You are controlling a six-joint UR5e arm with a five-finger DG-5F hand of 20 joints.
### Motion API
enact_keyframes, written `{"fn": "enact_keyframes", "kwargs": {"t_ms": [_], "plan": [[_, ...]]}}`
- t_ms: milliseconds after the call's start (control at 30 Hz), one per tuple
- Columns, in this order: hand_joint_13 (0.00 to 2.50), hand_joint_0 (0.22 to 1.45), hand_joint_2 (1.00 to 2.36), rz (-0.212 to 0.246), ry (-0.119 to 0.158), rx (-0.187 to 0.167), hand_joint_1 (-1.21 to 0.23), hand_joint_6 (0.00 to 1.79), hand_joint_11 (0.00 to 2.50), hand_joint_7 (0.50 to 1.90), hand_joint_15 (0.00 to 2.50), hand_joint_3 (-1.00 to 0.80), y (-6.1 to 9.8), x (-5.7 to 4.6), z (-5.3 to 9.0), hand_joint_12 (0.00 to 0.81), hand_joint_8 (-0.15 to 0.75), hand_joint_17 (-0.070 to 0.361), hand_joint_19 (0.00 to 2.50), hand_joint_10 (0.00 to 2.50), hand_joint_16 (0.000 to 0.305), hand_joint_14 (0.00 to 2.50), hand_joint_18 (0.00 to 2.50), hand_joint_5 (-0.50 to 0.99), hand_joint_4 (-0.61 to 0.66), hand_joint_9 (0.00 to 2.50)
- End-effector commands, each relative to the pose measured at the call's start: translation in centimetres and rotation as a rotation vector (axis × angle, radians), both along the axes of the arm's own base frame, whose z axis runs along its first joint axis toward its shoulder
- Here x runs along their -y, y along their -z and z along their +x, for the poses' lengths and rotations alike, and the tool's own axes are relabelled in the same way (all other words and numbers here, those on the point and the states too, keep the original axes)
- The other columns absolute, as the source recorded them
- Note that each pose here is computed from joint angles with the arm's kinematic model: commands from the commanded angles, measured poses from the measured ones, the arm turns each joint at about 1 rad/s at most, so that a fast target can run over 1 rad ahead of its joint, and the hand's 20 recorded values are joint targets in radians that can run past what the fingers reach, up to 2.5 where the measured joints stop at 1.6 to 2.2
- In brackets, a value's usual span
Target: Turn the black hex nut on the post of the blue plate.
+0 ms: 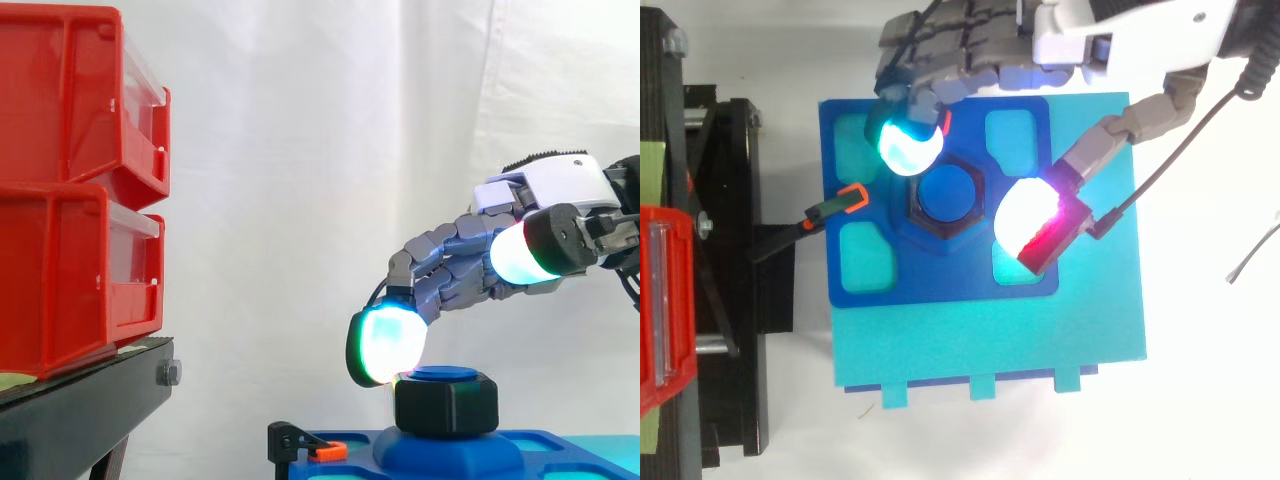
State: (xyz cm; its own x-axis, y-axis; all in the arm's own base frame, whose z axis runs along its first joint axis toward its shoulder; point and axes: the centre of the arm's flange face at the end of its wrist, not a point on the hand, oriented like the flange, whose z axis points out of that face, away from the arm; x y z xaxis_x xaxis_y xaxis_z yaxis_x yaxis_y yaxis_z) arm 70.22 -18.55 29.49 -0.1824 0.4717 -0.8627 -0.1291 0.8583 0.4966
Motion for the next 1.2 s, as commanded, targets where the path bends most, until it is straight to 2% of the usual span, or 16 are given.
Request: {"fn": "enact_keyframes", "kwargs": {"t_ms": [0, 267, 533, 567, 767, 933, 967, 1033, 1067, 1167], "plan": [[0.27, 0.49, 1.00, -0.002, -0.009, 0.001, -0.32, 0.50, 0.05, 0.87, 0.00, -0.50, 0.0, 0.9, -0.3, 0.373, 0.283, 0.119, 0.08, 0.00, 0.053, 0.00, 0.00, -0.19, 0.24, 0.40], [0.27, 0.49, 1.00, -0.007, -0.013, 0.006, -0.32, 0.50, 0.05, 0.86, 0.01, -0.50, 0.0, 2.3, -0.9, 0.373, 0.283, 0.119, 0.08, 0.00, 0.053, 0.00, 0.00, -0.19, 0.23, 0.40], [0.27, 0.49, 1.00, -0.005, -0.016, 0.010, -0.32, 0.50, 0.05, 0.86, 0.00, -0.50, -0.2, 2.5, -0.9, 0.373, 0.283, 0.119, 0.08, 0.00, 0.053, 0.00, 0.00, -0.19, 0.23, 0.40], [0.27, 0.49, 1.00, -0.007, -0.017, 0.021, -0.32, 0.50, 0.05, 0.87, 0.00, -0.50, -0.9, 2.3, -0.6, 0.373, 0.283, 0.119, 0.08, 0.00, 0.053, 0.00, 0.00, -0.19, 0.23, 0.40], [0.27, 0.49, 1.00, -0.009, -0.023, 0.046, -0.32, 0.50, 0.05, 0.86, 0.01, -0.50, -2.3, 1.5, 0.3, 0.373, 0.284, 0.119, 0.08, 0.00, 0.053, 0.00, 0.00, -0.19, 0.23, 0.40], [0.27, 0.49, 1.00, -0.011, -0.014, 0.050, -0.32, 0.50, 0.05, 0.87, 0.00, -0.50, -2.2, 0.9, 0.6, 0.373, 0.284, 0.118, 0.08, 0.00, 0.053, 0.00, 0.00, -0.19, 0.24, 0.40], [0.27, 0.49, 1.00, -0.013, 0.004, 0.050, -0.32, 0.50, 0.05, 0.86, 0.00, -0.50, -2.2, 0.4, 0.9, 0.374, 0.284, 0.118, 0.07, 0.00, 0.053, 0.00, 0.00, -0.19, 0.23, 0.40], [0.27, 0.49, 1.00, -0.014, 0.010, 0.051, -0.32, 0.50, 0.04, 0.87, 0.00, -0.50, -2.2, -0.3, 1.2, 0.374, 0.283, 0.118, 0.07, 0.00, 0.053, 0.00, 0.00, -0.19, 0.23, 0.40], [0.27, 0.49, 1.00, -0.014, 0.010, 0.051, -0.32, 0.50, 0.05, 0.88, 0.00, -0.50, -2.2, -0.3, 1.2, 0.374, 0.284, 0.118, 0.07, 0.00, 0.053, 0.00, 0.00, -0.19, 0.24, 0.40], [0.26, 0.49, 1.00, -0.016, 0.020, 0.051, -0.32, 0.50, 0.05, 0.86, 0.00, -0.50, -2.2, -2.0, 1.8, 0.375, 0.281, 0.119, 0.06, 0.00, 0.053, 0.00, 0.00, -0.19, 0.23, 0.39]]}}
